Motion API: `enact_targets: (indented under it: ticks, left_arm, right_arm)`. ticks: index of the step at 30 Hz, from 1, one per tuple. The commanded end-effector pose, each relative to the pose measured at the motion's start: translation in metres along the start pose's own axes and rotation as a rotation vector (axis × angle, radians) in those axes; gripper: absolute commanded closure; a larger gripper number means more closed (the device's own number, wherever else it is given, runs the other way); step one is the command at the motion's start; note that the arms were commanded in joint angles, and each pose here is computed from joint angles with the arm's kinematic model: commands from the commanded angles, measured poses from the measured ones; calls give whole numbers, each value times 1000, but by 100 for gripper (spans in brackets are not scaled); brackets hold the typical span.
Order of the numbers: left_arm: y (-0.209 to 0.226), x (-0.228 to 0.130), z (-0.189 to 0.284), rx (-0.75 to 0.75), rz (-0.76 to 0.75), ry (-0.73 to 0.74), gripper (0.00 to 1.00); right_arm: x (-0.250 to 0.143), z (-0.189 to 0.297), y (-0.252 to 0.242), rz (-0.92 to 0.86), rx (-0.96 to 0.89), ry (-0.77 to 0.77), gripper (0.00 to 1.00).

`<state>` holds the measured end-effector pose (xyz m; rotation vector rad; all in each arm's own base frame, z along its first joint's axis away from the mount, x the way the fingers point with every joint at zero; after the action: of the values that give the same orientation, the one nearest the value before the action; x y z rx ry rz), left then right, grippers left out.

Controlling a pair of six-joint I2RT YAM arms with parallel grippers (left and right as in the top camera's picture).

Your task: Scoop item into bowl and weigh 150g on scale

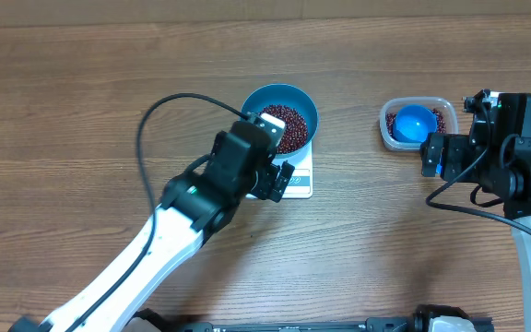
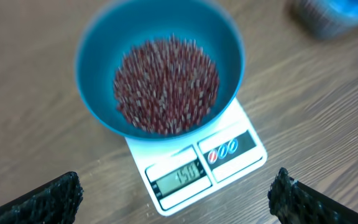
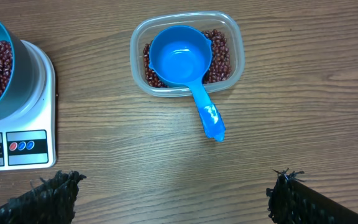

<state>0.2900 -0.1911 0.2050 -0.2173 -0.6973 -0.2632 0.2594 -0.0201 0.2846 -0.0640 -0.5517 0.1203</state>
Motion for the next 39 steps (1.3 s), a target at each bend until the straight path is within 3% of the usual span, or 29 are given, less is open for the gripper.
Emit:
enact_targets:
  ticks: [1, 10, 30, 35, 39]
  left_arm:
    - [1, -12, -22, 13, -18, 72, 0]
    - [5, -40, -63, 58, -34, 209, 0]
    - [5, -41, -65, 59, -34, 215, 0]
    - [8, -40, -65, 76, 70, 211, 0]
    - [23, -36, -66, 119, 293, 196, 1]
  right_arm:
    - [5, 5, 0, 4, 1, -22, 0]
    - [5, 5, 0, 4, 1, -22, 0]
    - [5, 5, 0, 4, 1, -22, 0]
    - [5, 5, 0, 4, 1, -22, 0]
    - [5, 5, 0, 4, 1, -22, 0]
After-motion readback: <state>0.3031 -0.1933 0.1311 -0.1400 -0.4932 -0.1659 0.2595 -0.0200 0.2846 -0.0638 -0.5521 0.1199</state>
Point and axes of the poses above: each gripper's point midway between its finger pads, its own z axis back along the fingers, its own y axis along the line the jaws close on, x = y × z, the point moved 5 cm from there along z, back along the fingers, and after that the axes turned 12 degrees about z, right-handed, at the moved point
